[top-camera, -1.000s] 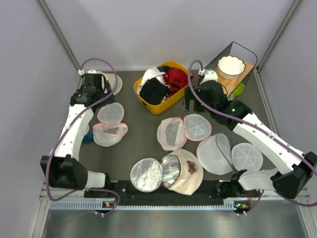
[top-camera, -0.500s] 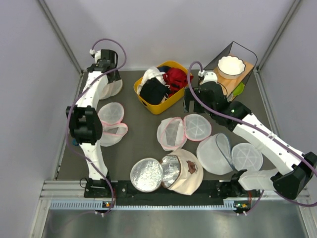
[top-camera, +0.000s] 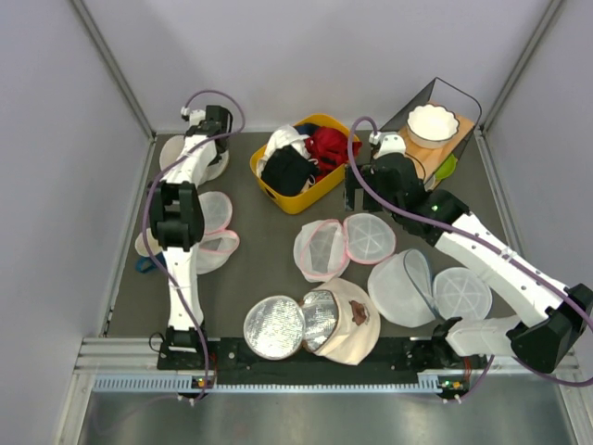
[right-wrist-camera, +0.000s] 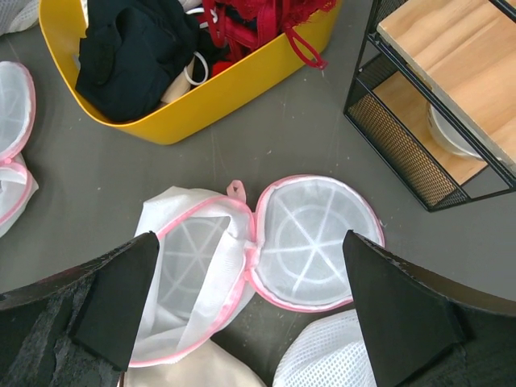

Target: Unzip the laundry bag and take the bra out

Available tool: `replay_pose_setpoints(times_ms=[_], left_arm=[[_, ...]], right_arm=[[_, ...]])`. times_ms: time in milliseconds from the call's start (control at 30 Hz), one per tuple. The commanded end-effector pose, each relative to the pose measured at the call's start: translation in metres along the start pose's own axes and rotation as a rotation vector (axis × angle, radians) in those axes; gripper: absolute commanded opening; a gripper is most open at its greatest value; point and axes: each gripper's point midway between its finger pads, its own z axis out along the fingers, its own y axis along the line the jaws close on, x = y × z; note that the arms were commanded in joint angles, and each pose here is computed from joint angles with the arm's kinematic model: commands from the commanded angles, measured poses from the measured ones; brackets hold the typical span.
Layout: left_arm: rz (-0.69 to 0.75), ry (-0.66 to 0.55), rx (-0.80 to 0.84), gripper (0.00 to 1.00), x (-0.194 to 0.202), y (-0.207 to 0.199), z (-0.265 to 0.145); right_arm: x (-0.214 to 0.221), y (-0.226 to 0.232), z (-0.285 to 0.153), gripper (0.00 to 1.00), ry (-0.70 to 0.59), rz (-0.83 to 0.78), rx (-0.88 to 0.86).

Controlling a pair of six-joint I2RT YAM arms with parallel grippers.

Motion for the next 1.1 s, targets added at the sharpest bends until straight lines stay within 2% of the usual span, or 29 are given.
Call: replay_pose_setpoints(times_ms=[0, 33, 100, 167, 267, 300, 367, 500, 667, 700, 800, 1067], left_arm=[[-0.042, -0.086, -0.005, 0.11, -0.035, 0.005, -0.011], [-0.042, -0.098, 0.003, 0.0, -0.042, 0.009, -0.019], [-0.029, -0.101, 0.03, 0.0, -0.049, 0.014, -0.033], [-0.023, -0.116, 0.111, 0.0, -0.063, 0.02, -0.065], [-0.006, -0.121, 0.303, 0.0, -0.074, 0.028, -0.123], [-0.013, -0.148, 0.364, 0.0, -0.079, 0.04, -0.153], [0.005, -0.139, 0.551, 0.0, -0.072, 0.033, -0.191], [0.033, -0.19, 0.798, 0.0, -0.052, 0.058, -0.271], [0.102, -0.22, 1.057, 0.0, -0.023, 0.069, -0.335], [0.131, -0.206, 1.177, 0.0, -0.011, 0.066, -0.357], [0.165, -0.195, 1.374, 0.0, 0.007, 0.06, -0.388], [0.143, -0.163, 1.458, 0.0, 0.014, 0.056, -0.4]], right_arm=[[-0.014, 0.0, -0.001, 0.99, -0.055, 0.002, 0.005], [-0.016, -0.001, -0.003, 0.99, -0.06, 0.004, 0.004], [-0.016, -0.001, -0.003, 0.99, -0.064, 0.004, 0.004], [-0.018, -0.002, -0.006, 0.99, -0.07, 0.007, 0.005], [-0.019, -0.001, -0.007, 0.99, -0.077, 0.01, 0.001], [-0.021, 0.0, -0.008, 0.99, -0.08, 0.013, -0.004], [-0.022, 0.002, -0.009, 0.99, -0.083, 0.018, -0.018], [-0.028, 0.017, -0.013, 0.99, -0.103, 0.035, -0.105], [-0.035, 0.058, -0.027, 0.99, -0.096, 0.038, -0.336], [-0.037, 0.065, -0.029, 0.99, -0.095, 0.038, -0.372], [-0.039, 0.086, -0.038, 0.99, -0.084, 0.041, -0.49], [-0.046, 0.113, -0.059, 0.99, -0.073, 0.106, -0.657]])
